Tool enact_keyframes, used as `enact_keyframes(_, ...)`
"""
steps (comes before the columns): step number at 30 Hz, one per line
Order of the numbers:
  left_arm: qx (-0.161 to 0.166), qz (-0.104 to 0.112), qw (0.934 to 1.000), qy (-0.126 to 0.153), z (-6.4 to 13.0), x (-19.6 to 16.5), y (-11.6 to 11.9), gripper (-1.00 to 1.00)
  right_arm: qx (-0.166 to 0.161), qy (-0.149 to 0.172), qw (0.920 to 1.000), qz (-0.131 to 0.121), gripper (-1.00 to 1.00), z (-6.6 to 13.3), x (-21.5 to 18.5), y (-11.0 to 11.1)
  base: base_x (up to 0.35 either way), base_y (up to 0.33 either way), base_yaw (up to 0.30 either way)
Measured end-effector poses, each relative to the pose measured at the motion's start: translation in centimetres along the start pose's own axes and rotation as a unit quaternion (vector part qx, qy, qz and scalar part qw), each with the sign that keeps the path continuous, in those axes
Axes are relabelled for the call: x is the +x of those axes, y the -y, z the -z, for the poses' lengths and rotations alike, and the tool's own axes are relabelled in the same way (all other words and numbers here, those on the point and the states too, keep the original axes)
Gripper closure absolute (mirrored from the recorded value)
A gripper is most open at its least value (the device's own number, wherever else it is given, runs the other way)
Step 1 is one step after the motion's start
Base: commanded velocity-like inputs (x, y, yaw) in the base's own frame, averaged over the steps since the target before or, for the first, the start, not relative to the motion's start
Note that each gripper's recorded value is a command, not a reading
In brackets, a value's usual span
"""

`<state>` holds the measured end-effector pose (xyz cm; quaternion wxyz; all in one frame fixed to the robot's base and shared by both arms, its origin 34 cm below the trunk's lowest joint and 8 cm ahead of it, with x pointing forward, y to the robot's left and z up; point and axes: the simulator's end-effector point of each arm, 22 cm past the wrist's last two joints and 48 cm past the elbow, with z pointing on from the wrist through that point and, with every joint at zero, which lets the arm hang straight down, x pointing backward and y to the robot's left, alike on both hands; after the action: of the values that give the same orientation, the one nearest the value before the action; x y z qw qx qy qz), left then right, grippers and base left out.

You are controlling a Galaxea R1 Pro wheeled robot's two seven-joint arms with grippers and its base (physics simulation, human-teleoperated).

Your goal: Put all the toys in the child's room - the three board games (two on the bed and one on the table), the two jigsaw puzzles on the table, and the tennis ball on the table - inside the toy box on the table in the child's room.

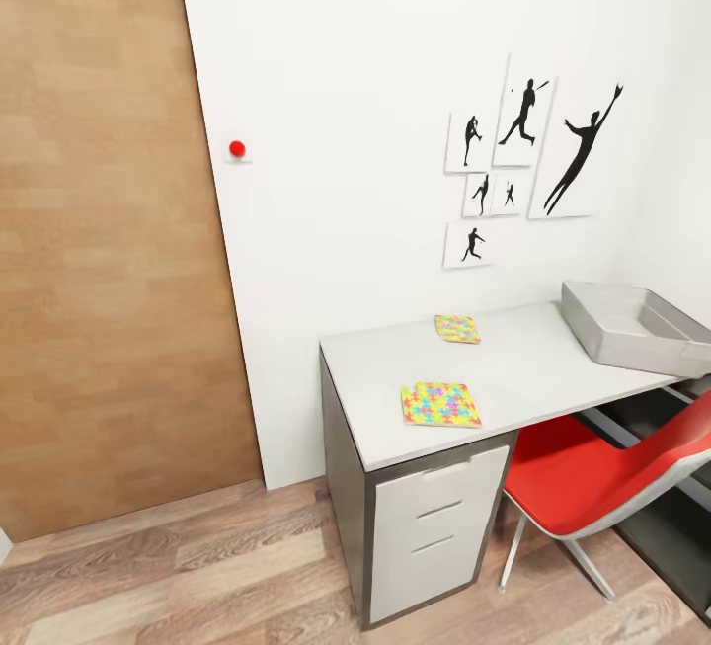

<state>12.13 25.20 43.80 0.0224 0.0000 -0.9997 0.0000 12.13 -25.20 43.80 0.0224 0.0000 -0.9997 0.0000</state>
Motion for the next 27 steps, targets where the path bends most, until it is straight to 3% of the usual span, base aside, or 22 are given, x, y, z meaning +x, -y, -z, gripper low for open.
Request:
enact_keyframes(4,0.007,0.001,1.0,0.005,0.0,-0.4,1.1,-1.0,-0.006,0.002,1.0,-0.001,-1.0,0.0,-0.2,-1.1,0.0,0.0,0.0)
enact_keyframes(15,0.008,-0.003,0.9998,0.018,0.0,-1.6,1.2,-1.0,-0.012,0.008,0.9999,-0.003,-1.0,0.0,-0.5,-2.1,0.0,0.0,0.0)
enact_keyframes(27,0.008,-0.005,0.9988,0.047,0.1,-2.9,1.3,-1.0,-0.013,0.036,0.9993,0.0,-1.0,0.1,-1.6,-2.0,0.0,0.0,-0.062)
